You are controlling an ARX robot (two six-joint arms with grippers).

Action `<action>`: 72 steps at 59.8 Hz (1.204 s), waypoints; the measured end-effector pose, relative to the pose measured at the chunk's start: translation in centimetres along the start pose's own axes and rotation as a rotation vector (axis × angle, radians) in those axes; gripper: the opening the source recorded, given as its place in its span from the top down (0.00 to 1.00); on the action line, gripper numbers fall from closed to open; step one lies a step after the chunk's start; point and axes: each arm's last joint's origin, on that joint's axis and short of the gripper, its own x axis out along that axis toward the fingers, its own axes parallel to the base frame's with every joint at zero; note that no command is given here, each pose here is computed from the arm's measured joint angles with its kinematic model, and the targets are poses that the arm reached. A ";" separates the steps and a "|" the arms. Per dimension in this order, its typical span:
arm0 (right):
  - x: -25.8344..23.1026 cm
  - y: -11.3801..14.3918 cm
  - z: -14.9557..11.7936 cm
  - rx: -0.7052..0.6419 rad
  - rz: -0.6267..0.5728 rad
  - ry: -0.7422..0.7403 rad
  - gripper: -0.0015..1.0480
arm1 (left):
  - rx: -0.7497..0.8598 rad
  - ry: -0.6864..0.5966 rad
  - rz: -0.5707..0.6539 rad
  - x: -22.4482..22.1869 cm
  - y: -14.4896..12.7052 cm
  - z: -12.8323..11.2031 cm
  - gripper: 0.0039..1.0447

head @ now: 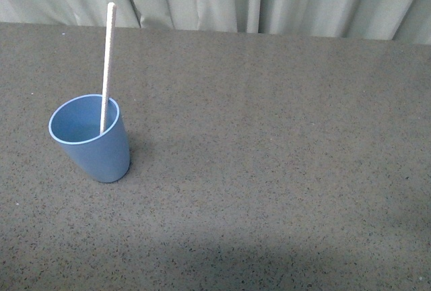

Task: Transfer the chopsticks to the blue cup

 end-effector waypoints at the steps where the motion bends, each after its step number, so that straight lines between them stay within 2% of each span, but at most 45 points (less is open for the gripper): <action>1: -0.1 0.0 0.0 0.000 0.000 0.000 0.99 | 0.000 0.000 0.000 0.0 0.0 0.0 0.06; 72: -5.1 0.0 0.6 0.000 0.000 -0.023 0.99 | 0.000 0.000 0.000 0.0 0.0 0.0 0.06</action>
